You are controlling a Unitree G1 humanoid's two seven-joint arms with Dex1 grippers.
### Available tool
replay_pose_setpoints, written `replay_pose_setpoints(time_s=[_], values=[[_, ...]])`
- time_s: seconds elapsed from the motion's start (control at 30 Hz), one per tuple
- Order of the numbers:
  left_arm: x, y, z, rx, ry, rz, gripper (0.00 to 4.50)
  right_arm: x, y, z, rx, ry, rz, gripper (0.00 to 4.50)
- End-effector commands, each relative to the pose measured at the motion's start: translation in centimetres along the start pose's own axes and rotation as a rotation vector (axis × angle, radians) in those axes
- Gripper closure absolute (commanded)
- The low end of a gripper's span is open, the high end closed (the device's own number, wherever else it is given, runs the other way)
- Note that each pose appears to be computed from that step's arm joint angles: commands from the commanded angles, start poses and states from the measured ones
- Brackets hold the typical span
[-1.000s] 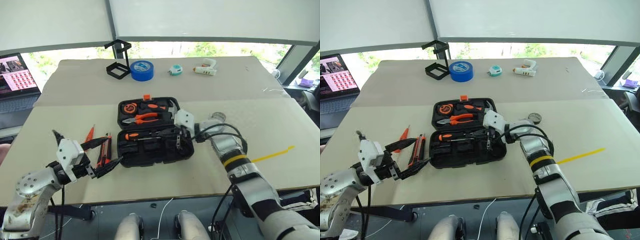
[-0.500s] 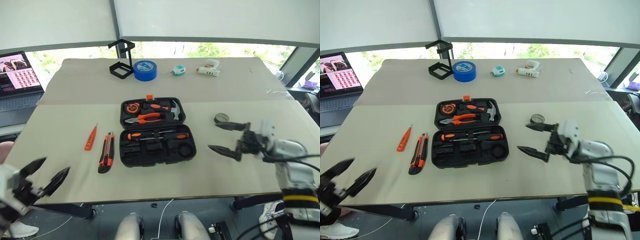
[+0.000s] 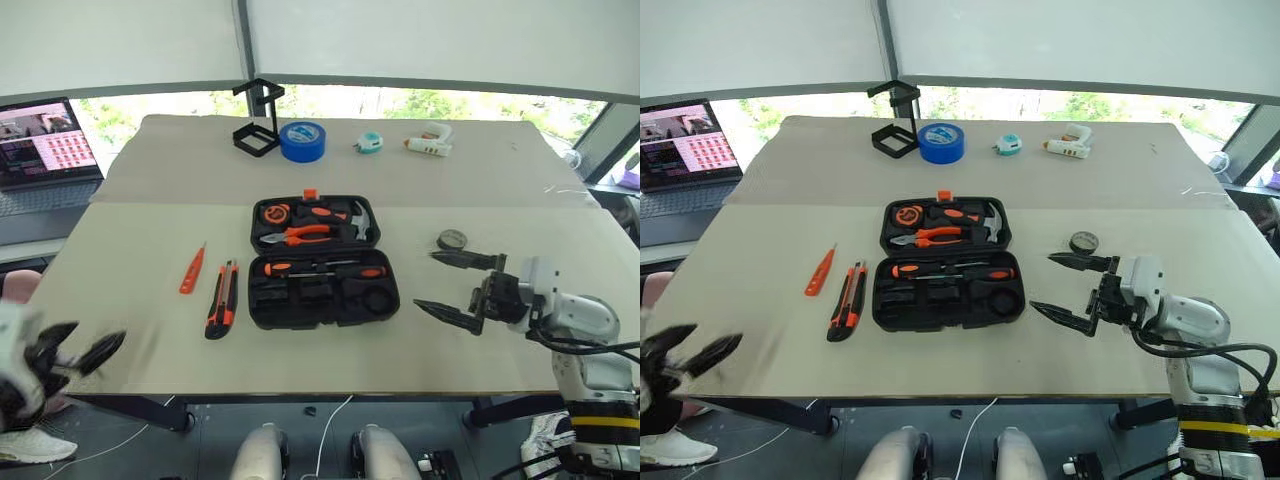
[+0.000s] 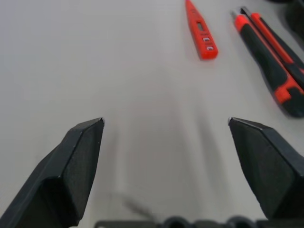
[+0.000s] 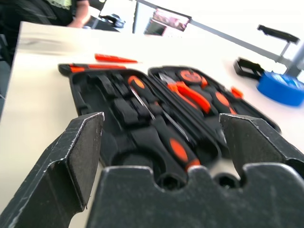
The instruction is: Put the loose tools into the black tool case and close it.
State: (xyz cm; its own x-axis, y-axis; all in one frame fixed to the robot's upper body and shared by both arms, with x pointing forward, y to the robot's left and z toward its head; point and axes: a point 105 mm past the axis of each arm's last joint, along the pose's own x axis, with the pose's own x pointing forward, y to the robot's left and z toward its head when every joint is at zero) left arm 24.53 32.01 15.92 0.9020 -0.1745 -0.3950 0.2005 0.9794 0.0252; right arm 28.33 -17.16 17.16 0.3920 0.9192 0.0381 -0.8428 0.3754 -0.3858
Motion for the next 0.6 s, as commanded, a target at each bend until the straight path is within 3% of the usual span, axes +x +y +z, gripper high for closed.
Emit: replay_pose_setpoints(time_s=[0.03, 0.27, 0.4, 0.6], values=[[2.7, 0.4, -0.9, -0.025, 0.142, 0.019, 0.00, 1.1, 0.1, 1.5, -0.022, -0.046, 0.008, 0.01], [8.0, 1.7, -0.6, 0.024, 0.192, 0.053, 0.00, 2.1, 0.2, 1.9, -0.013, -0.078, -0.021, 0.01], [10.7, -0.4, 0.3, 0.023, 0.129, -0.066, 0.00, 2.1, 0.5, 1.8, -0.004, -0.081, -0.050, 0.01], [12.4, -1.4, -0.7, 0.047, 0.158, -0.109, 0.00, 2.4, 0.8, 1.9, 0.009, -0.087, -0.062, 0.01]])
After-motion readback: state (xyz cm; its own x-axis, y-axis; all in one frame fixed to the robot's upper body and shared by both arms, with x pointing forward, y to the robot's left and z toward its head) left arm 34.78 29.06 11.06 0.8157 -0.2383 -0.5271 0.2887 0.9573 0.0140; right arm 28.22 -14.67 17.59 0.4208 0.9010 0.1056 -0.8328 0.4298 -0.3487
